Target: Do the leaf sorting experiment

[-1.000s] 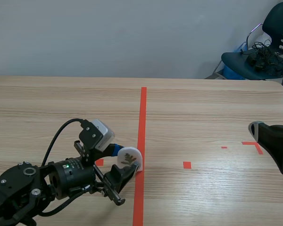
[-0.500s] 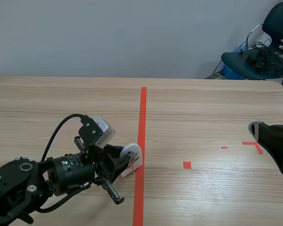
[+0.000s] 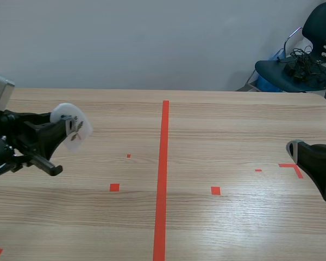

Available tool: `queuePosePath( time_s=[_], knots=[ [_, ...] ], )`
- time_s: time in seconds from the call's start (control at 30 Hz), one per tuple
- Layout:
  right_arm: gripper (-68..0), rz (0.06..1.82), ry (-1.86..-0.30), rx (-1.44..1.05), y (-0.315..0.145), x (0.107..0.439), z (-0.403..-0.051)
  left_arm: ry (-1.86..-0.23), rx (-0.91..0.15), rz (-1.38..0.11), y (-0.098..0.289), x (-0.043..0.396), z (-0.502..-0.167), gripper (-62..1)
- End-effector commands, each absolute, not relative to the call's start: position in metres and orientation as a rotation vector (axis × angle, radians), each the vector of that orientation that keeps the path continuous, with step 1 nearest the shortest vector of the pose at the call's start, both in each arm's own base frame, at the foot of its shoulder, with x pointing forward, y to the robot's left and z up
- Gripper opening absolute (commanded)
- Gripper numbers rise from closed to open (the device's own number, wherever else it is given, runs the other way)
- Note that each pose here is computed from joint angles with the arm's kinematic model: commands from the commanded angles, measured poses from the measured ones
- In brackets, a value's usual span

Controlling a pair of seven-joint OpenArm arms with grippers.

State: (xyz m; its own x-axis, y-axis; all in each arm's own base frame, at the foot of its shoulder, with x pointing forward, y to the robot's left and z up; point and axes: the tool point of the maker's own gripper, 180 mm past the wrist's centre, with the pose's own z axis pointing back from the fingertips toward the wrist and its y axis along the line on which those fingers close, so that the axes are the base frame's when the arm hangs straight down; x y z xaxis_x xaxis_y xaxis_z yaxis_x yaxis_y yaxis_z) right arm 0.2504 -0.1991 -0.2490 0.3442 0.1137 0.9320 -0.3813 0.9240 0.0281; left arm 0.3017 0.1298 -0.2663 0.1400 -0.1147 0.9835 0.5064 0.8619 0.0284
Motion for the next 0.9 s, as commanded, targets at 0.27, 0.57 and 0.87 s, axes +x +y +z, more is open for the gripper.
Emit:
queuePosePath(
  time_s=[0.27, 0.57, 0.87],
  knots=[
    [0.4, 0.33, -1.21, 0.256, -0.201, 0.255, -0.241, -1.354, -0.111, -0.137, 0.245, 0.329, -0.29, -55.6],
    [0.4, 0.33, -1.21, 0.257, -0.201, 0.255, -0.241, -1.333, -0.029, 0.054, 0.303, 0.335, -0.327, -55.6],
    [0.4, 0.326, -1.213, 0.262, -0.201, 0.255, -0.24, -1.283, -0.002, 0.109, 0.321, 0.326, -0.349, -55.1]
  ],
)
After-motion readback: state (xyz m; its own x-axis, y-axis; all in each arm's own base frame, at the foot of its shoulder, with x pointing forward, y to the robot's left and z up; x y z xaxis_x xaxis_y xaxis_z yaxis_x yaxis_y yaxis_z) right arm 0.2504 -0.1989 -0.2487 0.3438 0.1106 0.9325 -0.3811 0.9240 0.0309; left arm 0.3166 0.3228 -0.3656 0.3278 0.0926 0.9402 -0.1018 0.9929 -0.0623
